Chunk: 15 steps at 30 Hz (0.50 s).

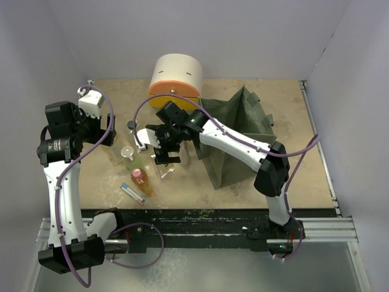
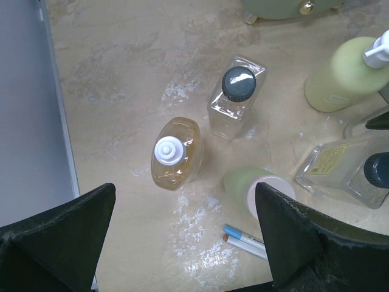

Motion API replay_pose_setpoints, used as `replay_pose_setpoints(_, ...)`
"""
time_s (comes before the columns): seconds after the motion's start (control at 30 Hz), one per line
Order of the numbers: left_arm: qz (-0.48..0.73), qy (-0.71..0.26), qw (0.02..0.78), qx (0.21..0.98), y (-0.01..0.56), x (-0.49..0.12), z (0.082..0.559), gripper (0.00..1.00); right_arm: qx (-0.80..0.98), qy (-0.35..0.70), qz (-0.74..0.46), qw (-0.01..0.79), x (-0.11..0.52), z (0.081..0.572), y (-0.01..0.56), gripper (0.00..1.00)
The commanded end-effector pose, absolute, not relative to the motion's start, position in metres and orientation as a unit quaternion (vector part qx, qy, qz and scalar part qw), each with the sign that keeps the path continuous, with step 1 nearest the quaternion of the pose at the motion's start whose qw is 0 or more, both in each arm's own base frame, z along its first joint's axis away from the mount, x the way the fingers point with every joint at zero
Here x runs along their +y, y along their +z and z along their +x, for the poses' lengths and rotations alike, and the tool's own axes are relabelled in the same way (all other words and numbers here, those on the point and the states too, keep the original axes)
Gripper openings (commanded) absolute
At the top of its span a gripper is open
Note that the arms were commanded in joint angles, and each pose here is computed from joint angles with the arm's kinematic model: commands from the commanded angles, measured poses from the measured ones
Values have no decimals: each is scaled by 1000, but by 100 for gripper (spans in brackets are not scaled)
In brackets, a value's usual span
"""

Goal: Place the personal care products into the canvas bag
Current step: Pick up the care product from the center of the board.

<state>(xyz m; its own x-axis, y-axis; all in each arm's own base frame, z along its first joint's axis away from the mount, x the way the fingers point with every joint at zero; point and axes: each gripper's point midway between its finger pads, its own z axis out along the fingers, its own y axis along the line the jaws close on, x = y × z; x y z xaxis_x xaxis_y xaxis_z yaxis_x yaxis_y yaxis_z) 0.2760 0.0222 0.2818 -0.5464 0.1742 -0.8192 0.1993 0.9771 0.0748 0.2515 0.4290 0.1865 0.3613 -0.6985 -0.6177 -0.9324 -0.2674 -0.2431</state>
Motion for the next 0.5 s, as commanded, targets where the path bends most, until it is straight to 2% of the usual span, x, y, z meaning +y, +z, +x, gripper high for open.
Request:
replay_pose_setpoints(0.0, 100, -18, 491, 865, 294, 20, 278, 99, 503, 177, -791, 300, 440, 253, 194, 98)
replay_pose_setpoints(0.23, 95, -23, 492, 865, 295, 20, 276, 99, 493, 171, -811, 263, 444, 250, 165, 91)
replay_pose_setpoints(0.47, 93, -28, 495, 864, 296, 19, 275, 99, 490, 167, -819, 249, 439, 248, 155, 68)
